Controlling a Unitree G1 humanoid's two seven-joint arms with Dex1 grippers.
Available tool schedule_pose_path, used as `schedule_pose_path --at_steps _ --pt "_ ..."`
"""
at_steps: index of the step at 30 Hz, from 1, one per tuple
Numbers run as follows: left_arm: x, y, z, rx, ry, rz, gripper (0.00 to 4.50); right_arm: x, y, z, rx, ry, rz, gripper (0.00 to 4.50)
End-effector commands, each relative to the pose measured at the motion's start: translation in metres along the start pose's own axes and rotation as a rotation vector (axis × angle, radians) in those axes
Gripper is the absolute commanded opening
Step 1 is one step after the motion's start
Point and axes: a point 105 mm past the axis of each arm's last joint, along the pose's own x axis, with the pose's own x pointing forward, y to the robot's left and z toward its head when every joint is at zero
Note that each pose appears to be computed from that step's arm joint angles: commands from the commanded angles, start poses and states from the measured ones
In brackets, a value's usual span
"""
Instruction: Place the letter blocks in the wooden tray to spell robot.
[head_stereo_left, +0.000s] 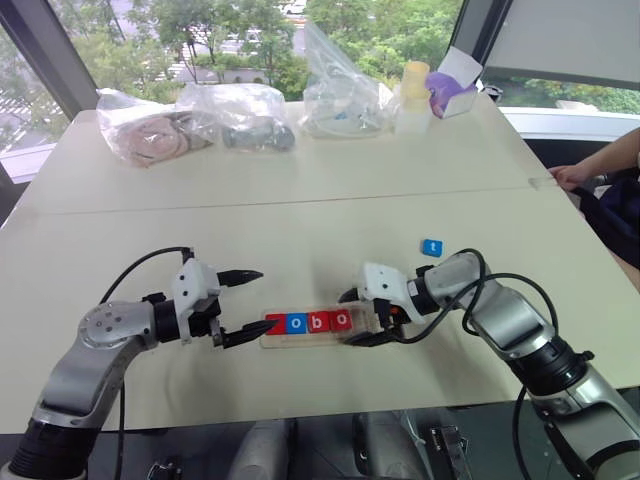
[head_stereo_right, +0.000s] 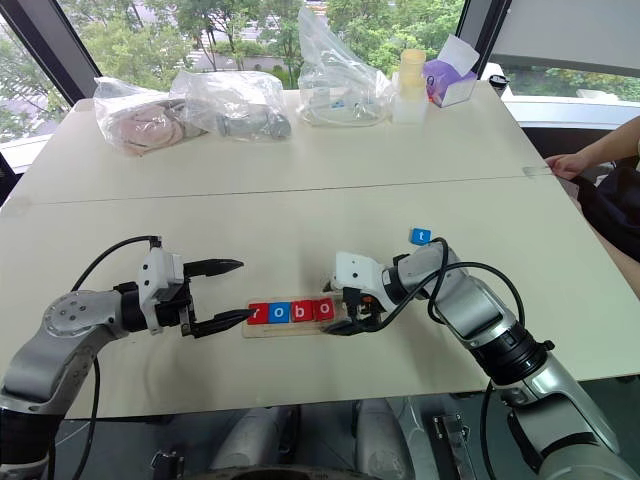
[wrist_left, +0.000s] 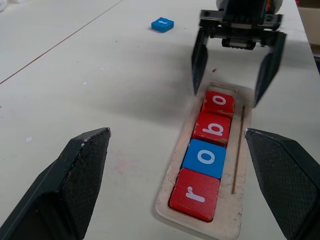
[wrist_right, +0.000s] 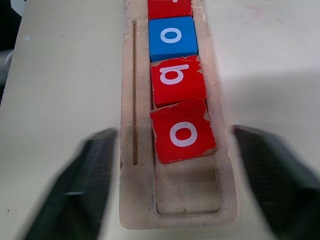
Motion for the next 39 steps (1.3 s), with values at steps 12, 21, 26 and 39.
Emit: schedule_pose_path --at_steps 12,21,26,39 --pt "0.000 -0.003 0.007 0.026 -0.028 -0.010 4.50 -0.109 -0.113 -0.020 0.418 -0.067 -0.899 4.43" --pt "0.009 -0.001 0.009 0.031 -0.043 -0.035 4.50 -0.121 -0.095 -0.068 0.788 0.048 -1.209 4.43" --pt "0.011 0.001 0.009 0.035 -0.045 -0.042 4.50 -0.101 -0.079 -0.076 0.947 0.051 -1.205 4.43" --pt "0.013 0.004 0.011 0.039 -0.049 -0.025 4.50 -0.090 -0.099 -0.069 1.003 -0.002 -1.232 1.63"
